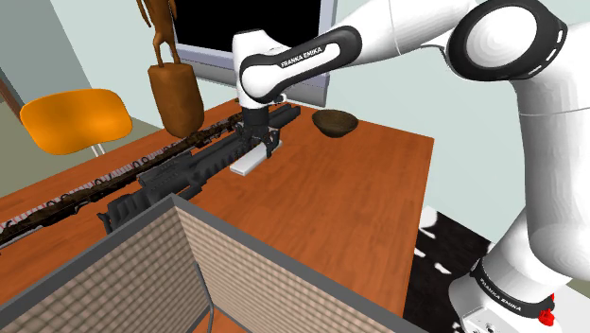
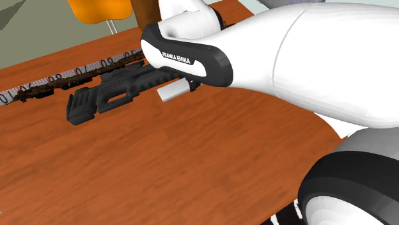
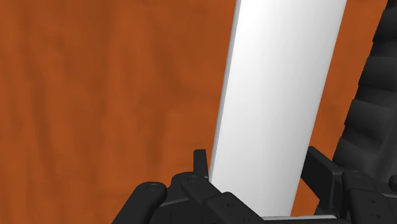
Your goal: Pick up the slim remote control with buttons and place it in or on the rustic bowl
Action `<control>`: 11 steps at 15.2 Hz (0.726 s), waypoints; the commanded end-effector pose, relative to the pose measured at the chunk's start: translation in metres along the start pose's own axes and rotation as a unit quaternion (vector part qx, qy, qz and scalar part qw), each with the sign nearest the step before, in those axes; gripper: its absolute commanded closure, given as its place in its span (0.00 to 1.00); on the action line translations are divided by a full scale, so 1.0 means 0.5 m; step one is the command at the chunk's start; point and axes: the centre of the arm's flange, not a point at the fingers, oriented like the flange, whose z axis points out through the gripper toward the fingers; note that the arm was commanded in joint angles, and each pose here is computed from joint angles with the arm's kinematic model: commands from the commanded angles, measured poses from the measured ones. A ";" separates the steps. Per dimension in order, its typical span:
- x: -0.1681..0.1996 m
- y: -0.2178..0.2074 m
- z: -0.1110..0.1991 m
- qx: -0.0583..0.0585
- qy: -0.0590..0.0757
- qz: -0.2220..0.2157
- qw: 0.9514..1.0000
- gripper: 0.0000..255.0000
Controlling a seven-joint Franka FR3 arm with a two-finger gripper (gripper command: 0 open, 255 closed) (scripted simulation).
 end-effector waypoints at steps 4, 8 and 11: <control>0.000 0.001 -0.053 0.000 0.000 0.000 1.000 1.00; 0.001 0.002 -0.095 0.000 0.000 0.000 1.000 1.00; 0.001 0.003 -0.127 0.000 0.000 0.000 1.000 1.00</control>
